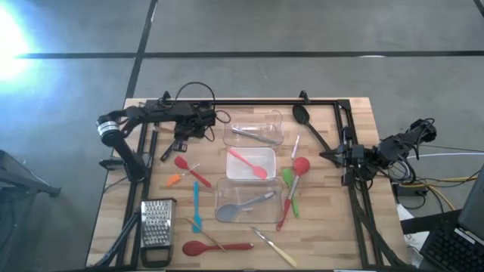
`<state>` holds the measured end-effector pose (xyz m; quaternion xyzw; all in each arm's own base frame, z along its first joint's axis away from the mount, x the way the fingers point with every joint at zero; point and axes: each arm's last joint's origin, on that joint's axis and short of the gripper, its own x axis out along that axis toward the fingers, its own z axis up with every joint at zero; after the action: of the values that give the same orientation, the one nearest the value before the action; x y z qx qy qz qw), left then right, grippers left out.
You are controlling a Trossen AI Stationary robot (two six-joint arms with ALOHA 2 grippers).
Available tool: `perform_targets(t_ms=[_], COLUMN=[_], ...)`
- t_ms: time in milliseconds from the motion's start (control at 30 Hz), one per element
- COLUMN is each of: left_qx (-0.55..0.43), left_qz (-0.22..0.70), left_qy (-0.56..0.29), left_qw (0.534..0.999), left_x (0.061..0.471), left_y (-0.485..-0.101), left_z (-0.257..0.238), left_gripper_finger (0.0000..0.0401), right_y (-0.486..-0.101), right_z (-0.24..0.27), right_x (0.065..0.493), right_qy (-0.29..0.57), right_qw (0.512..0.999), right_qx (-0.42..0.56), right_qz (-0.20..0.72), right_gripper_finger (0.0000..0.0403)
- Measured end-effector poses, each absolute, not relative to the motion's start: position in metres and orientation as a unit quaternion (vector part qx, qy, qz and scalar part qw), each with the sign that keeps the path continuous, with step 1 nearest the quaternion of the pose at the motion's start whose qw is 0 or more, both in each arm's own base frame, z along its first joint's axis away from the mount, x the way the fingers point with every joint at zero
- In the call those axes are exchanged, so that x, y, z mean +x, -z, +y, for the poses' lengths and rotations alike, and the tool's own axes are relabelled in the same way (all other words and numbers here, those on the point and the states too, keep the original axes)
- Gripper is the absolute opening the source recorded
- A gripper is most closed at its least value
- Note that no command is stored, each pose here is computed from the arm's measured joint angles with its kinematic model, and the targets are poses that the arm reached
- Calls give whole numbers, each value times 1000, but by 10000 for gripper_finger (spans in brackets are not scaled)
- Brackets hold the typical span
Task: Pick & Place Kitchen Items
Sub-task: Put the green knife into the top transparent bin
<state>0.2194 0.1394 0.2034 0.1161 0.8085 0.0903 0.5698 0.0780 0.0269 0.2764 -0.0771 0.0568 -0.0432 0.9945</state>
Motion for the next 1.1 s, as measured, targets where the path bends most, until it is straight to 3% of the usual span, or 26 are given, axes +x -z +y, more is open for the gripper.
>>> perform_targets(t_ms=[300,600,900,1100], left_qx=[128,144,153,184], left_qz=[684,553,473,477], left_qy=[-201,-227,-173,-129], left_qw=[689,789,850,850], left_x=[213,201,228,269], left_y=[-295,-367,-393,-385], left_z=[133,123,132,145], left_gripper_finger=[37,37,37,37], right_y=[-277,-282,-289,-289], right_z=[27,27,26,26], right_x=[78,79,79,78], right_qy=[43,45,59,63], right_qw=[995,996,995,994], right_qx=[-75,-74,-77,-85], right_qz=[56,33,1,1], right_gripper_finger=[8,8,8,8])
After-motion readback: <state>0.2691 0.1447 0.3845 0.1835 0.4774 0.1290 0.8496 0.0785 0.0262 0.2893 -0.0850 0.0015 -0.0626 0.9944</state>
